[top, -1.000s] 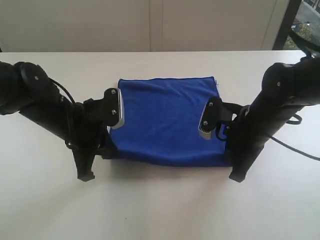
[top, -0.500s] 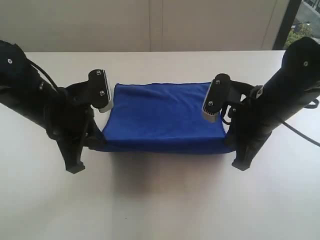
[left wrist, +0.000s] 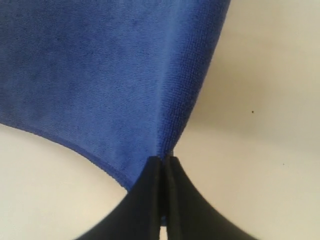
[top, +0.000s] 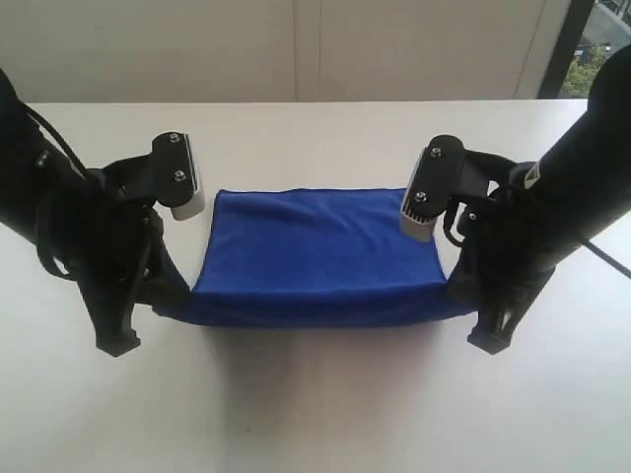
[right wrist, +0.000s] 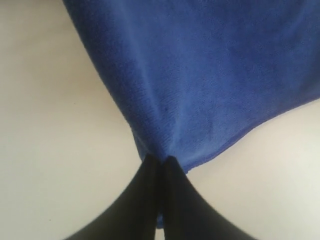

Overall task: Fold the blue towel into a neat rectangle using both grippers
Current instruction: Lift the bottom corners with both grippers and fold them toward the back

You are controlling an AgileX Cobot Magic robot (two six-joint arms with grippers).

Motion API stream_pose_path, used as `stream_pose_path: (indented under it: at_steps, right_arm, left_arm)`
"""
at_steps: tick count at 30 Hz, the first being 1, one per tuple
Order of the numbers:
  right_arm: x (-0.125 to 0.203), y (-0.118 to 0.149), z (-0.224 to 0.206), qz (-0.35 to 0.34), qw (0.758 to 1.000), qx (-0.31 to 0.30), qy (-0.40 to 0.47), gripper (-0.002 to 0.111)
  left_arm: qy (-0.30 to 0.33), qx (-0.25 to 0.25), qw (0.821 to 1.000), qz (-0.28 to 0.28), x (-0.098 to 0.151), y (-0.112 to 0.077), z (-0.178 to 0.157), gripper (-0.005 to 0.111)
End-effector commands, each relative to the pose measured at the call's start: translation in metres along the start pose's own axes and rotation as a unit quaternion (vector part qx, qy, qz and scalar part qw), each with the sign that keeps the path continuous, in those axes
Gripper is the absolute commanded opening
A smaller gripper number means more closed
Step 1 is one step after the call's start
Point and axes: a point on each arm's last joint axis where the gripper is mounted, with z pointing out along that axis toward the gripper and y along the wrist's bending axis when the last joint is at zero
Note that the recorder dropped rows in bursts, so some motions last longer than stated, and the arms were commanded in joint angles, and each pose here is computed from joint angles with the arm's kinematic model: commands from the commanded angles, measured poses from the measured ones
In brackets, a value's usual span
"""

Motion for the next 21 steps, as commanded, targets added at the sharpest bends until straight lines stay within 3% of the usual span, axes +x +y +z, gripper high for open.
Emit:
stream_pose_path:
  at_steps: [1,7,21]
  right_arm:
    - [-0.006,-0.007,-0.003,0.003,0.998,0.043,-0.034,0.0]
    - [-0.011,-0.018,-0.004,0.01,0.993,0.101,-0.06,0.0]
    - [-0.019,-0.07,0.025,0.023,0.975,0.205,-0.078,0.0]
  left_arm:
    - [-0.019,-0.022,1.0,-0.007,-0.003,0.001,-0.003,0.0]
    - [-0.063,-0.11,0.992,-0.019,-0.011,0.017,-0.006,0.0]
    - [-0.067,-0.165,0.984,-0.023,-0.025,0.071,0.02,0.0]
